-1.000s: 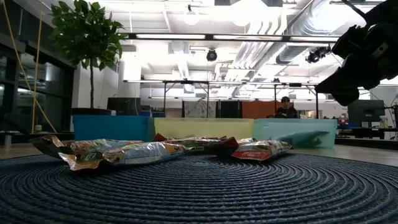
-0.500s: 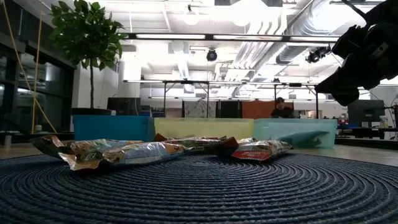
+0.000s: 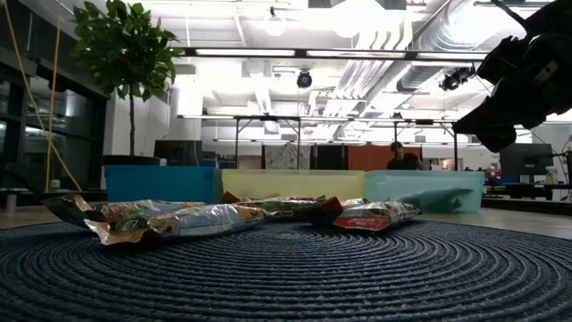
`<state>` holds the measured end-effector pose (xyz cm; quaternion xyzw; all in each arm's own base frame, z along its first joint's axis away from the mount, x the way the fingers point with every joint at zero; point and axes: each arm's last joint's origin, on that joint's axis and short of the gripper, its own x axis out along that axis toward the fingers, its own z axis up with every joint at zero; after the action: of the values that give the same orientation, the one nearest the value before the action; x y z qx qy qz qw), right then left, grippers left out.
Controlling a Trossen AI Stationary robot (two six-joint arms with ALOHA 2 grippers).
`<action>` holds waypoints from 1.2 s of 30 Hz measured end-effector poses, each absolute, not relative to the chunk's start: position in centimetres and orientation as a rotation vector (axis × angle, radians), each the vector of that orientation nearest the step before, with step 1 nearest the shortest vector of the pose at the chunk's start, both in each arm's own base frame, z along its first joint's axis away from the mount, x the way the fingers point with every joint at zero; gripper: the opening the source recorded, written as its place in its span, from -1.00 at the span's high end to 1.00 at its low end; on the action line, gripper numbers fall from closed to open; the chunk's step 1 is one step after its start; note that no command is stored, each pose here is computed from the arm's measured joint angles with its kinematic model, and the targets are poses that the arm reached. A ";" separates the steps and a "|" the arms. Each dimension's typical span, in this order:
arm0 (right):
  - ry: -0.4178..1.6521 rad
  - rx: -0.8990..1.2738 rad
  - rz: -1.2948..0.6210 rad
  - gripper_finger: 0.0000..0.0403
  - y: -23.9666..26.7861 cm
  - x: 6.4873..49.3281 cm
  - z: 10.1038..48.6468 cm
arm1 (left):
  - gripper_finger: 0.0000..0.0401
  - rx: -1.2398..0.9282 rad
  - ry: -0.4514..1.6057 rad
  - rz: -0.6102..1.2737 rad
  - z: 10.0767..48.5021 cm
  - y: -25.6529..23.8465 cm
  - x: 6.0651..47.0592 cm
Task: Pick and place Granola Bars by type
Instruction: Put the yellow granola bar into the yellow bin
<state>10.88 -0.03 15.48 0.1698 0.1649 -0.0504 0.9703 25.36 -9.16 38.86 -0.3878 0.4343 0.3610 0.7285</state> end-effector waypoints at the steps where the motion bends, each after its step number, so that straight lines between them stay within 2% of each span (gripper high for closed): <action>1: 0.333 0.343 -0.101 1.00 0.0 10.9 15.5 | -0.15 -0.859 0.974 0.767 38.9 -9.3 25.5; 8: 0.333 0.343 -0.102 1.00 0.0 10.9 15.5 | -0.15 -0.890 1.089 0.748 37.0 -8.9 26.9; 15: 0.334 0.343 -0.102 1.00 0.0 10.9 15.5 | -0.15 -0.930 1.192 0.704 31.7 -8.8 28.4; 27: 0.333 0.343 -0.102 1.00 0.0 10.9 15.5 | -0.15 -1.080 1.141 0.633 21.8 -8.4 29.3; 36: 0.333 0.343 -0.102 1.00 0.0 10.9 15.5 | -0.15 -1.145 1.183 0.643 18.0 -7.9 28.0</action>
<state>10.88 -0.03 15.48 0.1698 0.1650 -0.0505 0.9703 28.03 -7.93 18.03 -0.5007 0.5175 0.2811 0.6344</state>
